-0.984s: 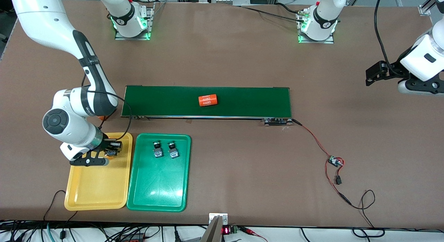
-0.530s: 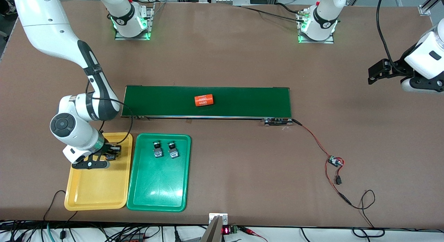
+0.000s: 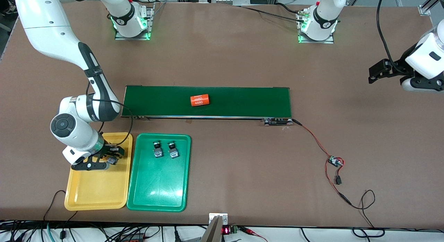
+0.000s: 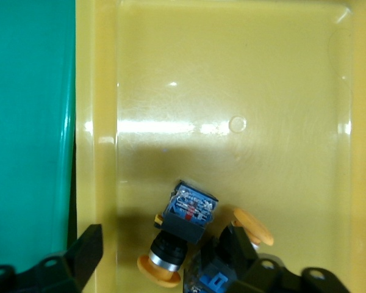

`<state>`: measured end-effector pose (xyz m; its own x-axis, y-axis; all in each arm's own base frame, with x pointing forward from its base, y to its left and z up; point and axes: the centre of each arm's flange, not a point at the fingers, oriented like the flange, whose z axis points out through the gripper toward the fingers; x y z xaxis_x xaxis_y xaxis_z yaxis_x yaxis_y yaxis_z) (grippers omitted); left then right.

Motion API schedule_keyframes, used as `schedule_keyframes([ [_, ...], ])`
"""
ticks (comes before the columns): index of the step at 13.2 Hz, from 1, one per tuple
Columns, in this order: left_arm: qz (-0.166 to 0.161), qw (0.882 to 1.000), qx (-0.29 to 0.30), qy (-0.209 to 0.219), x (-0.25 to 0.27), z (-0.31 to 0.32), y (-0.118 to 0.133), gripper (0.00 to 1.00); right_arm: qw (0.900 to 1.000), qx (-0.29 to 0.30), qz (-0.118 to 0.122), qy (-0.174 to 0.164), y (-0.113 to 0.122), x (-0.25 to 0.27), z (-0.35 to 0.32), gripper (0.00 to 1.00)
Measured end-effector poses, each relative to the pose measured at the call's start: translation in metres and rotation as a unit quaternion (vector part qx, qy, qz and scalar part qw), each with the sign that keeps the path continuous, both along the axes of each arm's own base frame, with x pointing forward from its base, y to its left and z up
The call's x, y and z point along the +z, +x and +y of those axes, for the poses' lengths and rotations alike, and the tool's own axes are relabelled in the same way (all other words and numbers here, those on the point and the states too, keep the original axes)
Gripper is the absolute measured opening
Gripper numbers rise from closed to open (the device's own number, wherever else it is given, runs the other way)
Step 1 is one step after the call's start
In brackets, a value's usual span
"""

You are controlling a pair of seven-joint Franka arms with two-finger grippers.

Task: Sort buttons by color to trays

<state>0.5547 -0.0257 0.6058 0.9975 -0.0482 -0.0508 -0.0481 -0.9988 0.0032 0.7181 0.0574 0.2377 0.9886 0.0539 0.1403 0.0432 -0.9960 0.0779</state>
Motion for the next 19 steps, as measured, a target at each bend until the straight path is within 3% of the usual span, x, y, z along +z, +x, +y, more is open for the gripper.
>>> schedule_keyframes([
  [2, 0.000, 1.000, 0.001, -0.011, 0.001, 0.010, -0.006, 1.00, 1.000, 0.000, 0.001, -0.002, 0.000, 0.010, 0.001, 1.00],
  [7, 0.003, 1.000, -0.003, -0.014, 0.001, 0.011, -0.009, 1.00, 0.999, -0.011, 0.043, -0.015, -0.017, 0.103, 0.005, 1.00],
  [10, 0.005, 1.000, -0.004, -0.014, 0.000, 0.010, -0.009, 1.00, 0.997, -0.031, 0.070, -0.002, -0.044, 0.183, 0.004, 1.00],
  [13, 0.005, 1.000, -0.003, -0.014, 0.001, 0.012, -0.009, 1.00, 0.995, -0.047, 0.091, -0.012, -0.078, 0.254, -0.009, 1.00],
  [19, 0.011, 1.000, -0.005, -0.014, 0.000, 0.013, -0.010, 1.00, 0.993, -0.070, 0.097, -0.018, -0.140, 0.354, -0.039, 1.00],
])
